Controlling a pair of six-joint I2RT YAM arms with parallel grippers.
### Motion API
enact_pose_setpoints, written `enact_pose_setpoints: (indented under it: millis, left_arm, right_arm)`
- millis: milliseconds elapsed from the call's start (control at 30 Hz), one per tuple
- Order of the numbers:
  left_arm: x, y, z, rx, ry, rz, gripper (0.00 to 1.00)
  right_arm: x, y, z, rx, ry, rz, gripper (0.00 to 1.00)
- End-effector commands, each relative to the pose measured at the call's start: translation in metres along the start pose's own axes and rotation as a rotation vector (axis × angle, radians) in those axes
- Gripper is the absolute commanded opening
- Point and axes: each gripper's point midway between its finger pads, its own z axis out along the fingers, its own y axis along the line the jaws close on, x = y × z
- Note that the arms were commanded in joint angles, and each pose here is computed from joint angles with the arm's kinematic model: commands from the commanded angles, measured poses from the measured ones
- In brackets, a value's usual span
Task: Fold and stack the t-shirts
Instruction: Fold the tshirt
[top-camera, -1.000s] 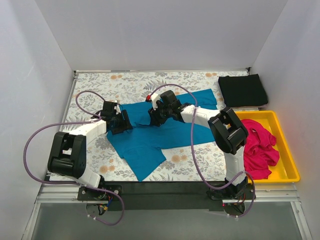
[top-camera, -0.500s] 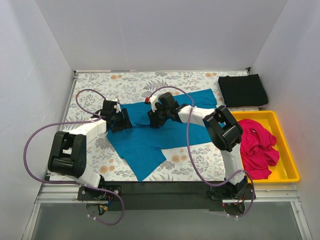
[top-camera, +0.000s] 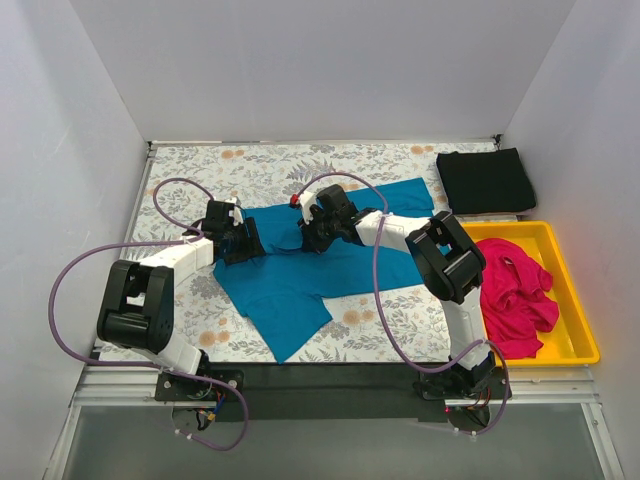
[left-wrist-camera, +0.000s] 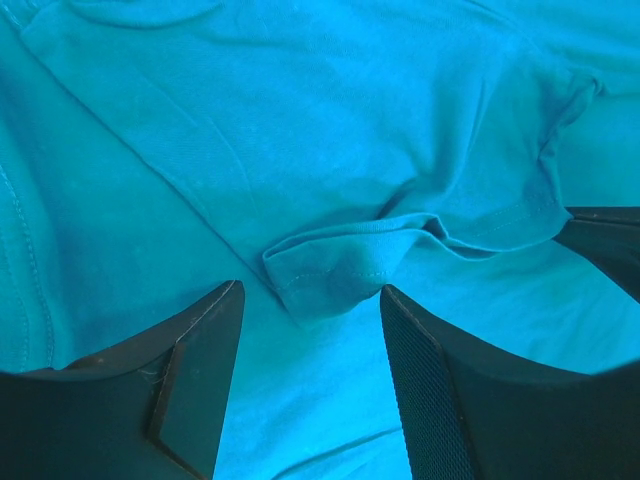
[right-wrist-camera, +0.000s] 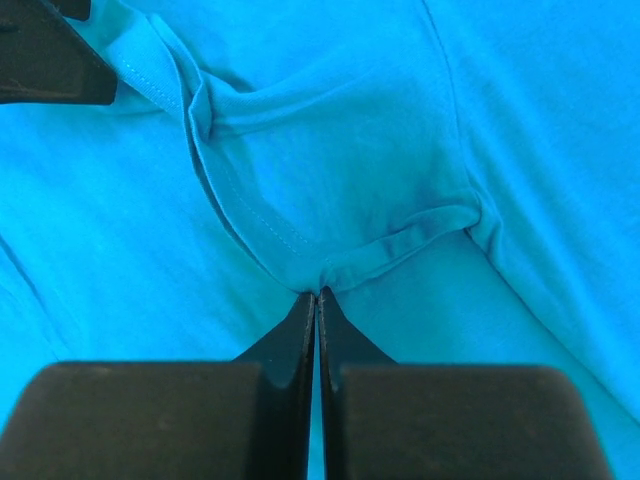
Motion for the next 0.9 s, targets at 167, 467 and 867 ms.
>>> enact_pose_setpoints:
  millis: [167,467,867]
  left_arm:
    - [-0.016,-0.012,-0.003,0.038,-0.043,0.042,0.55]
    - [-0.016,-0.024,-0.001,0.116,-0.030,0.064,0.55]
    - [-0.012,-0.032,-0.003,0.167,-0.012,0.085,0.51]
  right_arm:
    - [-0.025,0.002,-0.015,0.026,-0.057,-0.042,0.01]
    - [-0.022,0.001,-0.014,0.027,-0.050,-0.040,0.01]
    - [-0.021,0.001,-0.014,0.030,-0.048,-0.042,0.01]
